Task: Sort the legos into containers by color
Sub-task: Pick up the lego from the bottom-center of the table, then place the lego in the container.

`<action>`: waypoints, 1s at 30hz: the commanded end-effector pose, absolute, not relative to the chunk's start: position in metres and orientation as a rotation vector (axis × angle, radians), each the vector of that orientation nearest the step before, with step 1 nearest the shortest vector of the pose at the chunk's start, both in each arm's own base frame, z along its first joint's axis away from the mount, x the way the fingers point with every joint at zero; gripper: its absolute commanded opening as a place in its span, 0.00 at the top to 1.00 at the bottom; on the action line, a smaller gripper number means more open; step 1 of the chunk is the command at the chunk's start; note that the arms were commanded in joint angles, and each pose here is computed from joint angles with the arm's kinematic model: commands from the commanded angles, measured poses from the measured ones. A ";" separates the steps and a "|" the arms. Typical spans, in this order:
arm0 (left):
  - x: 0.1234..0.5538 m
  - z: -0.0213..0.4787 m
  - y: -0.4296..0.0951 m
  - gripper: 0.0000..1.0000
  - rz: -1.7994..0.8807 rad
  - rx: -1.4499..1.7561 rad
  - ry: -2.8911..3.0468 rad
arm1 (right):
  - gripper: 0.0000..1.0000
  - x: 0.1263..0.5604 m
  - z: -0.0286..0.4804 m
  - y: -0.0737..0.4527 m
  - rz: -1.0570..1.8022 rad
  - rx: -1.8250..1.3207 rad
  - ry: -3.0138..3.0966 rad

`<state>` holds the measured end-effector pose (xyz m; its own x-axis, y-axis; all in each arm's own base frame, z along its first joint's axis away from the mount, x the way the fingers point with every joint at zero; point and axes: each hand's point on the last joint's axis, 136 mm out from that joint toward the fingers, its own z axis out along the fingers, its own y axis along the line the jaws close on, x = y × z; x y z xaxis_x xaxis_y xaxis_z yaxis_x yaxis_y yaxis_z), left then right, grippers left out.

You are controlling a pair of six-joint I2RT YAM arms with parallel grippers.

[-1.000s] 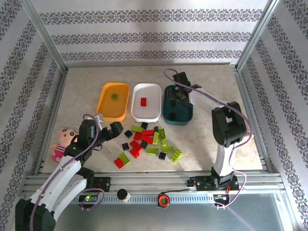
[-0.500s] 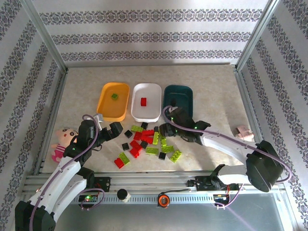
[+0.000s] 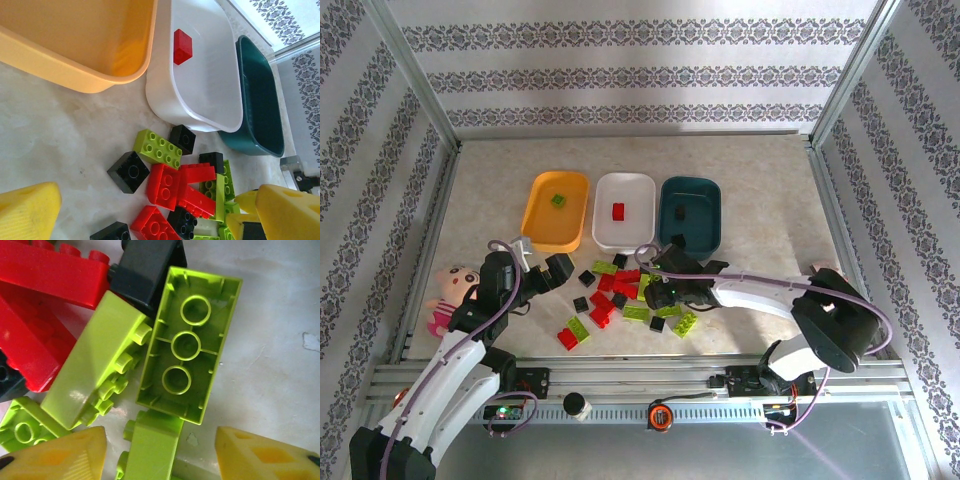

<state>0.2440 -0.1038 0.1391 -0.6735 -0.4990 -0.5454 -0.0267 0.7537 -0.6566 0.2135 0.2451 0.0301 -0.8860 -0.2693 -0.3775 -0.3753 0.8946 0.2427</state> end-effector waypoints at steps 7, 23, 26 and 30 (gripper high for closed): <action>0.245 0.147 -0.098 0.00 -0.767 -0.389 2.191 | 0.66 0.206 0.029 0.249 0.483 -0.492 2.735; 0.236 0.173 -0.059 0.00 -0.590 -0.530 2.081 | 0.80 0.258 0.168 0.341 0.797 -0.694 2.378; 0.229 0.180 -0.055 0.00 -0.594 -0.531 2.043 | 0.80 0.295 0.178 0.394 0.860 -0.744 2.328; 0.224 0.178 -0.057 0.00 -0.606 -0.522 2.060 | 0.80 0.343 0.171 0.452 0.914 -0.754 2.314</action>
